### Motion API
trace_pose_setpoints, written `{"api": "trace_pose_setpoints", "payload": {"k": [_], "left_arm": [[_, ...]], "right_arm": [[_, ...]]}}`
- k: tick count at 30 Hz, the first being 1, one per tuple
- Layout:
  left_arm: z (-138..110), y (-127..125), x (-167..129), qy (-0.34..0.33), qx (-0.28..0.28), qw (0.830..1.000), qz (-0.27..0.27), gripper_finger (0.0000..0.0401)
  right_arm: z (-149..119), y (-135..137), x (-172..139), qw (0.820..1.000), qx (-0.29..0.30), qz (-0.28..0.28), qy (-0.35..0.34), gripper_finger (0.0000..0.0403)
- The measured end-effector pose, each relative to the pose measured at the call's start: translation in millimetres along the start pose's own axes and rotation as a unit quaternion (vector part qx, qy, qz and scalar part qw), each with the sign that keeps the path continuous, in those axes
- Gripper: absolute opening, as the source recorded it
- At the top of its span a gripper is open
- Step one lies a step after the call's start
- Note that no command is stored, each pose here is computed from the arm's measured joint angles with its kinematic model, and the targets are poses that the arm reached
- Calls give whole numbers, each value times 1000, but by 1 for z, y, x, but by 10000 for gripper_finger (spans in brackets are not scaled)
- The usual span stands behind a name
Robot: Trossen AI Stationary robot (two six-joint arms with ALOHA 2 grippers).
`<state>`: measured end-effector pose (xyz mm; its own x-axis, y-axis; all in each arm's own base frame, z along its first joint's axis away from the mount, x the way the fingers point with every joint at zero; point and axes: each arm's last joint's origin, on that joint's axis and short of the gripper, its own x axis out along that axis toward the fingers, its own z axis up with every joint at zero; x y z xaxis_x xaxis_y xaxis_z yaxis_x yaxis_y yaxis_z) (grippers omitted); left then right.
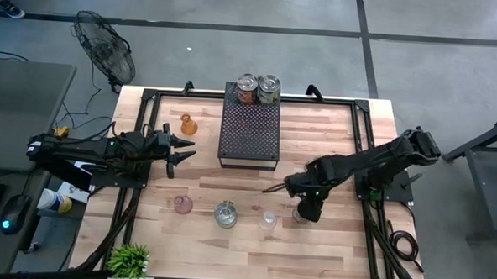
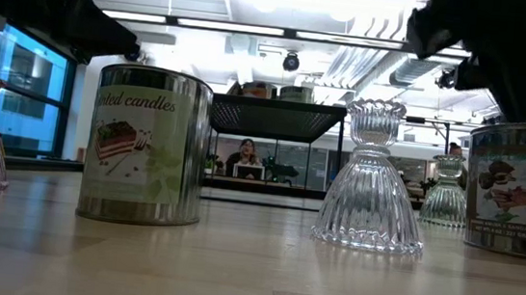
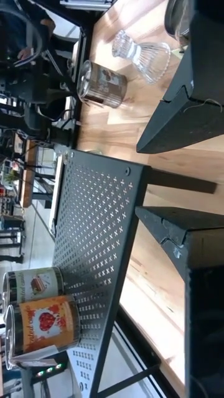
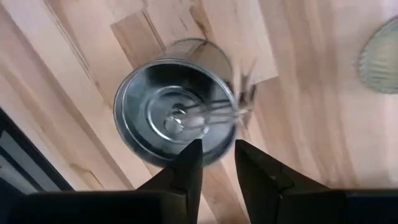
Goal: Pick & Place candle stick holders
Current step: Align the silver scented candle with the silver scented candle on the black shelf
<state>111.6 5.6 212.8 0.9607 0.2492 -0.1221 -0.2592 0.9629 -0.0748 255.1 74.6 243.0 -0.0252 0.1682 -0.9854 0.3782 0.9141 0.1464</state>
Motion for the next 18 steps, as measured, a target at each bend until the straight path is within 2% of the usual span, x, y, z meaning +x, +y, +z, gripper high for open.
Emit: {"api": "trace_pose_setpoints", "payload": {"k": [3, 7, 10, 13, 18], "left_arm": [[0, 0, 0, 0, 0, 1000, 0, 145], [0, 0, 0, -2, 0, 1000, 8, 145], [0, 1, 0, -3, -1, 1000, 13, 145], [0, 1, 0, -3, -2, 1000, 13, 145], [0, 1, 0, -3, -4, 1000, 13, 145]], "right_arm": [[-2, -3, -18, 999, -14, 12, -31, 73], [1, -5, -45, 991, -32, 11, -129, 63], [11, -5, -56, 980, -17, 50, -191, 62], [22, -9, -57, 977, 13, 91, -192, 62], [37, -24, -53, 978, 52, 94, -181, 62]]}}
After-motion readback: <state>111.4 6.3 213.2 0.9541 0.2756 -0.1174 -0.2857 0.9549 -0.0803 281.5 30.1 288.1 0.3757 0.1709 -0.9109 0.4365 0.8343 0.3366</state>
